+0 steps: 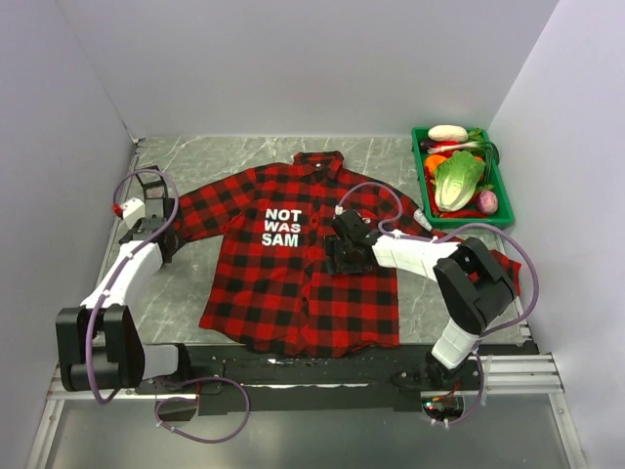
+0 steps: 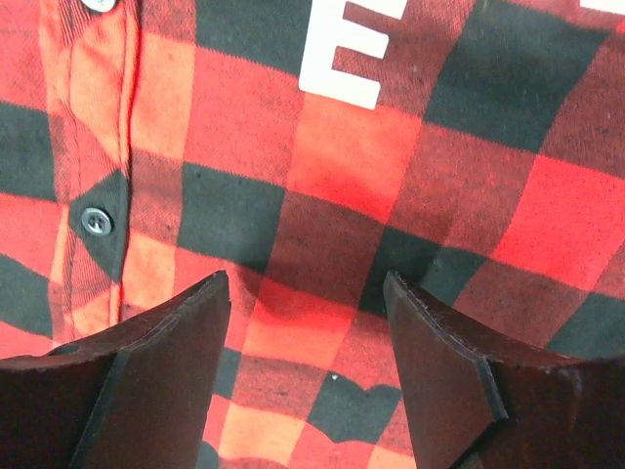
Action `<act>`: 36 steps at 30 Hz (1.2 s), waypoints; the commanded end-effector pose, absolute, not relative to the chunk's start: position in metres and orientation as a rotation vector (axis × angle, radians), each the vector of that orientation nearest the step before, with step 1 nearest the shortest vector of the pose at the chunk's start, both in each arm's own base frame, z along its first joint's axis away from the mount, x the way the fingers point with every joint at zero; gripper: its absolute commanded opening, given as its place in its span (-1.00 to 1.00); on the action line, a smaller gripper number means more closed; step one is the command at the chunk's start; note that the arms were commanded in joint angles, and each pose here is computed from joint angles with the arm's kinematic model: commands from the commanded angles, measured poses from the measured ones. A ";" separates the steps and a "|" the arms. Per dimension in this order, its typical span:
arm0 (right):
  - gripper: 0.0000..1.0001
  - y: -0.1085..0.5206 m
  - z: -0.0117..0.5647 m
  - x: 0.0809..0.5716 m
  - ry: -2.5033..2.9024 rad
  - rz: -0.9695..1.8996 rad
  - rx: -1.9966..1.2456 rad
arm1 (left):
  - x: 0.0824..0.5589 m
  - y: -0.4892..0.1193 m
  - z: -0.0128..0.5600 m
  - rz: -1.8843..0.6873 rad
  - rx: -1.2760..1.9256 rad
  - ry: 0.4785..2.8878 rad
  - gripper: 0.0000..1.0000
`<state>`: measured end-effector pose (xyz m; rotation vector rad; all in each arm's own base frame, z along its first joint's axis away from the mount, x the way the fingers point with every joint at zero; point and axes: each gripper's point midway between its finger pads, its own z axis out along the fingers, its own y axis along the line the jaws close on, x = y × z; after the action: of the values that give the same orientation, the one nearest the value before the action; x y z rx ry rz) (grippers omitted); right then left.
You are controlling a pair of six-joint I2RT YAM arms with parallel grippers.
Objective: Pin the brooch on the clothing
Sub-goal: Flatten out the clothes at the center of the board.
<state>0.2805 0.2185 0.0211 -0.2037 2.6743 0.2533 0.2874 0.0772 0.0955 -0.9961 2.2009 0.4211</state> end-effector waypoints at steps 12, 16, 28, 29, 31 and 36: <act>0.43 0.203 0.053 0.283 2.563 0.240 -0.175 | 0.331 0.119 0.072 0.535 -1.200 2.049 0.15; 0.43 0.202 0.051 0.283 2.568 0.233 -0.172 | 0.331 0.124 0.065 0.556 -1.226 2.025 -0.02; 0.43 0.200 0.048 0.282 2.571 0.227 -0.175 | 0.320 0.140 0.077 0.626 -1.286 1.921 -0.98; 0.43 0.201 0.048 0.282 2.572 0.226 -0.177 | 0.318 0.140 0.079 0.627 -1.290 1.914 -0.98; 0.43 0.201 0.050 0.282 2.566 0.232 -0.174 | 0.313 0.142 0.086 0.627 -1.303 1.887 -0.98; 0.43 0.199 0.049 0.281 2.567 0.220 -0.180 | 0.309 0.150 0.114 0.610 -1.302 1.822 -0.98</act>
<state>0.2764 0.2047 0.0410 -0.1940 2.6075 0.2384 0.3128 0.1352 0.0796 -1.2745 1.9485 0.6011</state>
